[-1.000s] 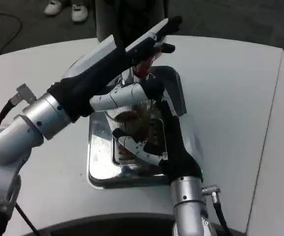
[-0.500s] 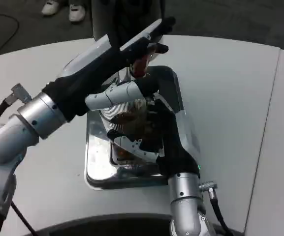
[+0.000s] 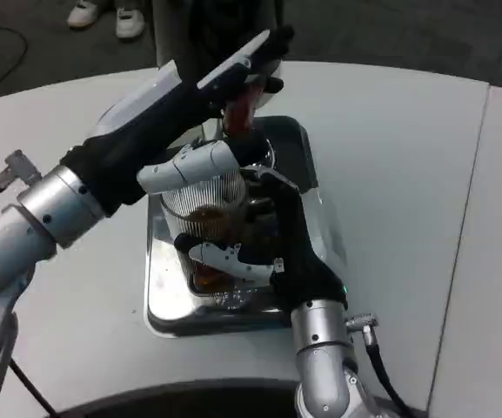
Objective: Grasp the cup under the faucet to collect the drink, then remove the cup.
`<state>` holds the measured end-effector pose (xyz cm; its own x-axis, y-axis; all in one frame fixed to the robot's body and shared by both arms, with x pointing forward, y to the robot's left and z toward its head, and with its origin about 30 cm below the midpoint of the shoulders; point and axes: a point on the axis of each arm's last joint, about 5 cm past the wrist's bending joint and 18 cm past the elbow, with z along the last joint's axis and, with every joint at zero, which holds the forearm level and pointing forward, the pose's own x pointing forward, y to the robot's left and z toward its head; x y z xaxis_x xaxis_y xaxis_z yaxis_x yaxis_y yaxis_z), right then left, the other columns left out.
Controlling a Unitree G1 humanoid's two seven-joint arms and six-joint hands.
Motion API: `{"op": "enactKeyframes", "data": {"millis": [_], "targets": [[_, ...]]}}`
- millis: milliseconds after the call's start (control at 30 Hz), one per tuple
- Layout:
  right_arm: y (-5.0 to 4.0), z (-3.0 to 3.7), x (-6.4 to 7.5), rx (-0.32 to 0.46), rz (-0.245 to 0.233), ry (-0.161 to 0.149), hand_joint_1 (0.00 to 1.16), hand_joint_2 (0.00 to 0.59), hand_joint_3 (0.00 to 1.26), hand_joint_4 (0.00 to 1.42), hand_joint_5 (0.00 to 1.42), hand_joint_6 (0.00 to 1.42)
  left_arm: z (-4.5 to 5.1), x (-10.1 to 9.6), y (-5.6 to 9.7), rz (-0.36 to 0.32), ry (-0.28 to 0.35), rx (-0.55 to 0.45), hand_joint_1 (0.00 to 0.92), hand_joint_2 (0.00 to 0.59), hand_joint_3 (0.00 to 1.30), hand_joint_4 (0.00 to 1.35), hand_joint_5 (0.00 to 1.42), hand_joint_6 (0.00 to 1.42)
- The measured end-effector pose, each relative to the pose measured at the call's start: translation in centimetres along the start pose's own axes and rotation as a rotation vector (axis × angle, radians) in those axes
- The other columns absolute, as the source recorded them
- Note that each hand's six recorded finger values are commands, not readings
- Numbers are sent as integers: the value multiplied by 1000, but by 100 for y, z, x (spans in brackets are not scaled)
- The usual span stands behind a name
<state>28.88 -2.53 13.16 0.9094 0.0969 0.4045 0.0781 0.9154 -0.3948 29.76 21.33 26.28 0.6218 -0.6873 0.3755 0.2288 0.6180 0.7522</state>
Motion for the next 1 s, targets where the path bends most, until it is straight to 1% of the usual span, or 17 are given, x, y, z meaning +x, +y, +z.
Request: {"op": "enactKeyframes", "data": {"millis": [167, 233, 300, 400, 500, 600, 700, 833, 1000], "targets": [[1, 14, 6, -7, 1, -6, 890, 146, 713, 800, 956, 917, 12, -12, 8, 8, 4, -5, 0, 68, 17, 0, 100, 61], [1, 22, 9, -16, 3, -14, 892, 139, 734, 806, 972, 946, 13, -20, 13, 16, 8, -14, 0, 67, 17, 0, 86, 60], [1, 34, 15, -23, 3, -18, 893, 137, 746, 806, 987, 955, -8, -47, 5, 43, 9, -79, 0, 71, 1, 0, 30, 5], [-5, 51, 26, -29, -2, -23, 894, 133, 759, 814, 1003, 963, -41, -88, -25, 70, 7, -176, 0, 72, 0, 0, 22, 0], [-15, 84, 39, -31, -9, -41, 897, 125, 760, 817, 1010, 980, -56, -101, -43, 88, 0, -270, 0, 72, 0, 0, 18, 0], [-27, 129, 56, -22, -21, -65, 898, 122, 764, 817, 1011, 985, -64, -137, -46, 107, 0, -319, 0, 71, 0, 0, 13, 0], [-41, 168, 62, -14, -32, -85, 900, 120, 767, 817, 1022, 990, -52, -139, -49, 109, 1, -342, 0, 70, 0, 0, 0, 0], [-52, 184, 42, -13, -41, -92, 900, 120, 775, 817, 1024, 1005, -31, -152, -33, 112, -3, -350, 0, 70, 0, 0, 0, 0], [-66, 215, 25, -13, -45, -105, 901, 119, 777, 825, 1024, 1014, 9, -165, -25, 112, -24, -364, 0, 75, 0, 0, 0, 0]]}}
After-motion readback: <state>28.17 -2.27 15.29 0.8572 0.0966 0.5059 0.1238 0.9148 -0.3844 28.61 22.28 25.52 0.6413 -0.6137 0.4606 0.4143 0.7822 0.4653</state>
